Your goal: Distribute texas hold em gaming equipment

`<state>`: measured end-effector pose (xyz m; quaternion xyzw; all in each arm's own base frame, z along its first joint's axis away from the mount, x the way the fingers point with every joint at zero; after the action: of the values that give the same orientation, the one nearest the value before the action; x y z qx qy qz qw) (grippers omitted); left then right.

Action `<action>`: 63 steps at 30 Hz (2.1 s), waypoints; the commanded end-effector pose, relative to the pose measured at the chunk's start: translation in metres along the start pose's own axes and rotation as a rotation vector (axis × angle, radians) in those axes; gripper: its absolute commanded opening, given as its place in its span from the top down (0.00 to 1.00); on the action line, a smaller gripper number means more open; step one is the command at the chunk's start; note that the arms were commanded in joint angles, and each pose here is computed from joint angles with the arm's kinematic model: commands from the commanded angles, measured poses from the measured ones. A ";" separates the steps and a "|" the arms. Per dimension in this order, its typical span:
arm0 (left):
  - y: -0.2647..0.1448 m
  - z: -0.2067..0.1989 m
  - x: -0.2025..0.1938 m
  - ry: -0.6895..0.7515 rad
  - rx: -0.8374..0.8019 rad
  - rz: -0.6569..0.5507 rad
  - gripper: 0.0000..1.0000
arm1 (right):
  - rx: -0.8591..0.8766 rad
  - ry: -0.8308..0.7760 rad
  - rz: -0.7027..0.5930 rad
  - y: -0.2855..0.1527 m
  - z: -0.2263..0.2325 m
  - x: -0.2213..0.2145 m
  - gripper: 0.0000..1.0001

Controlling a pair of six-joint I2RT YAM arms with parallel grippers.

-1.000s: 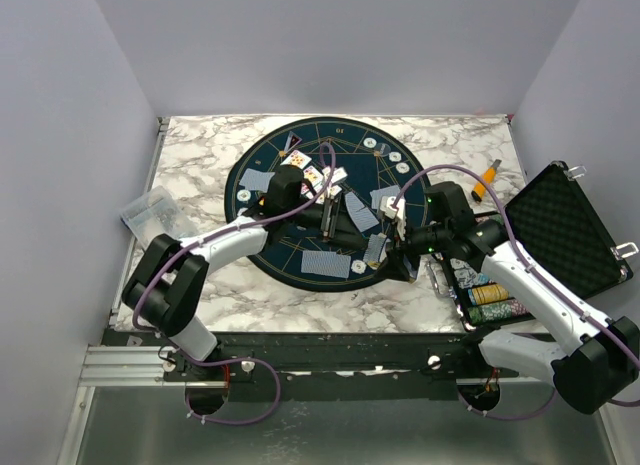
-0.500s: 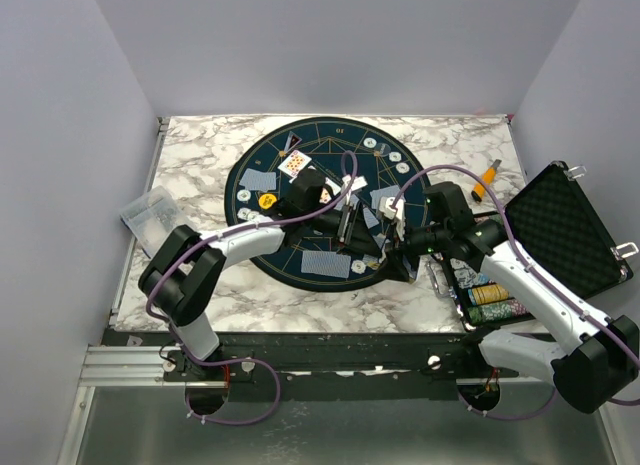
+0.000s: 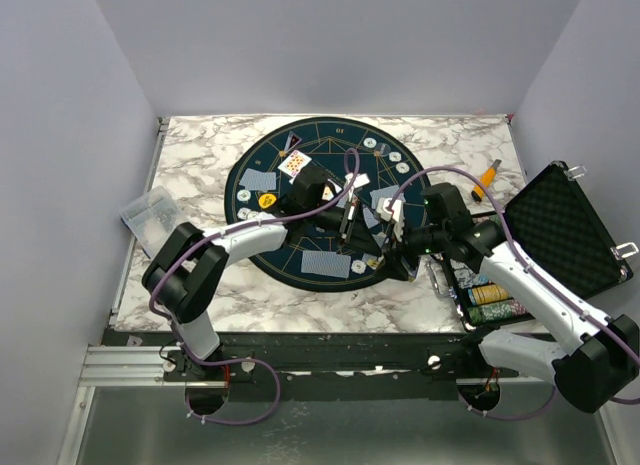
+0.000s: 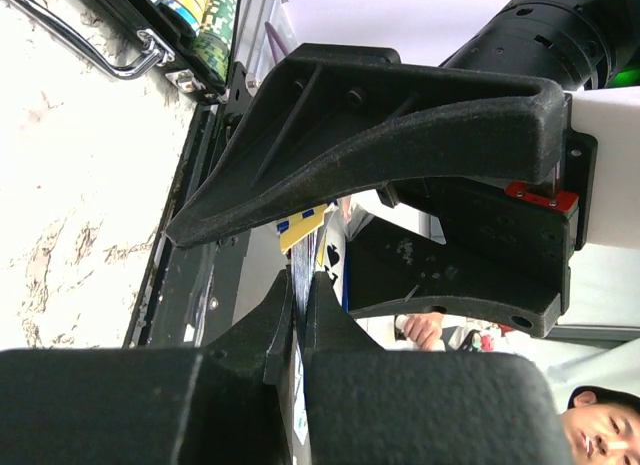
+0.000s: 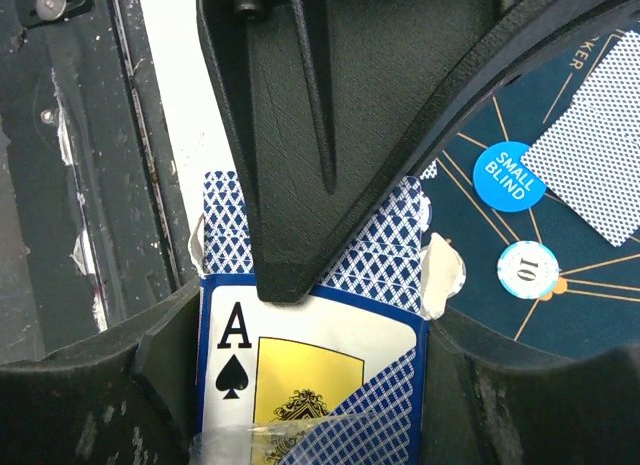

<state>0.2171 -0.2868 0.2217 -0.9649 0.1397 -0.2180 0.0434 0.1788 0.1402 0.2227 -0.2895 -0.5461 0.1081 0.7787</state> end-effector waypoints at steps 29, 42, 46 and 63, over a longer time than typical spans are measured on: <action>-0.020 -0.007 -0.005 0.014 -0.023 -0.039 0.58 | -0.051 -0.094 0.048 -0.005 -0.003 -0.010 0.56; -0.003 0.004 -0.001 -0.009 0.053 -0.033 0.64 | -0.007 -0.079 0.000 0.000 -0.002 -0.001 0.58; -0.005 0.005 -0.002 0.002 0.082 -0.014 0.80 | -0.013 -0.070 0.003 0.001 -0.003 -0.002 0.56; -0.128 0.037 0.026 0.412 0.915 0.189 1.00 | -0.158 -0.017 -0.068 -0.006 -0.008 0.012 0.17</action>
<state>0.2614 -0.2259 0.2366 -0.8792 0.1012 -0.3834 0.2642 0.1910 0.1402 0.2247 -0.3231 -0.5737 0.0619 0.7501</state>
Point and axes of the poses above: each gripper's point midway between its finger pads, its own y axis out along the fingers, its own z axis along the line the jaws close on, x = y × z, the point moved 10 cm from there along -y, back along the fingers, and after that the axes turned 8 degrees about y, right-handed, at the moved point
